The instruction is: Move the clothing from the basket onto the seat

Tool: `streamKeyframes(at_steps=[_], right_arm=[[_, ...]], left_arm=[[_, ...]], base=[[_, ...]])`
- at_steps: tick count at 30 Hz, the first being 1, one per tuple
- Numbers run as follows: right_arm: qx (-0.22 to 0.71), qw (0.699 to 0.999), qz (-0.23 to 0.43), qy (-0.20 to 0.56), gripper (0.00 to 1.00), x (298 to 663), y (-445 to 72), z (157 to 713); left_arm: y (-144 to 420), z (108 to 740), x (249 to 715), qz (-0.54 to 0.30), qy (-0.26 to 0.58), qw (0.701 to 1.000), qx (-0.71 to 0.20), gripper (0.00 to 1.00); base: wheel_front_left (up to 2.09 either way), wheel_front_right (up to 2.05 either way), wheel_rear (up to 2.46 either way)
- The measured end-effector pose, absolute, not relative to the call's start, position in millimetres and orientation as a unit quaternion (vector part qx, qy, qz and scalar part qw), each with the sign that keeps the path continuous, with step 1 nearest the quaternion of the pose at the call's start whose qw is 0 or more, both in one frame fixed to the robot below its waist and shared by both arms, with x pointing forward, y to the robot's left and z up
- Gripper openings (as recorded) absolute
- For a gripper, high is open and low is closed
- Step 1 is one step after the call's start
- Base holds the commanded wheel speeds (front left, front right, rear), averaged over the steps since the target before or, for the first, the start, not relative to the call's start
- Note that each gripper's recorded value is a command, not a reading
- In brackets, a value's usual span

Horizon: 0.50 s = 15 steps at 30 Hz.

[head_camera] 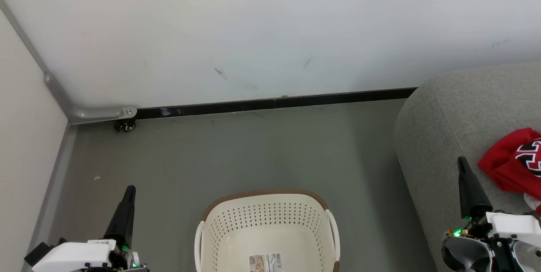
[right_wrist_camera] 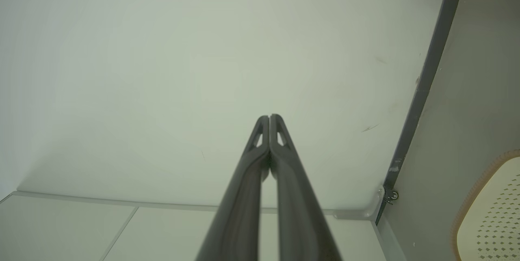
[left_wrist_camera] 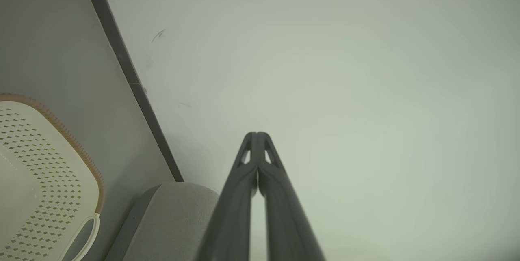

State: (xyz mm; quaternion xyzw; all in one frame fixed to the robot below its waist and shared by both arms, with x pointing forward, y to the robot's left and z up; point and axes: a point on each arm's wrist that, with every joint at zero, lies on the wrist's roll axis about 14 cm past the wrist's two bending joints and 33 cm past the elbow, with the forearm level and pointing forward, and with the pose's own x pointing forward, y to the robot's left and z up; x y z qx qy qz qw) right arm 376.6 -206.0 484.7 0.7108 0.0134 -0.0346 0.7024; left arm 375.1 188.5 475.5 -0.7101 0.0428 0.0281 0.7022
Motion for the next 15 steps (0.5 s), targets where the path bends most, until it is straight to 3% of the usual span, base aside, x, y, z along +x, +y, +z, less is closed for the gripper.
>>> streamKeyframes(at_steps=[15], right_arm=[[0.711, 0.702, -0.035, 0.012, 0.00, 376.5, -206.5, 484.7]], left_arm=[[188.5, 475.5, 375.1, 0.028, 0.043, 0.702, -0.710, 0.00]], base=[[0.00, 0.00, 0.00]])
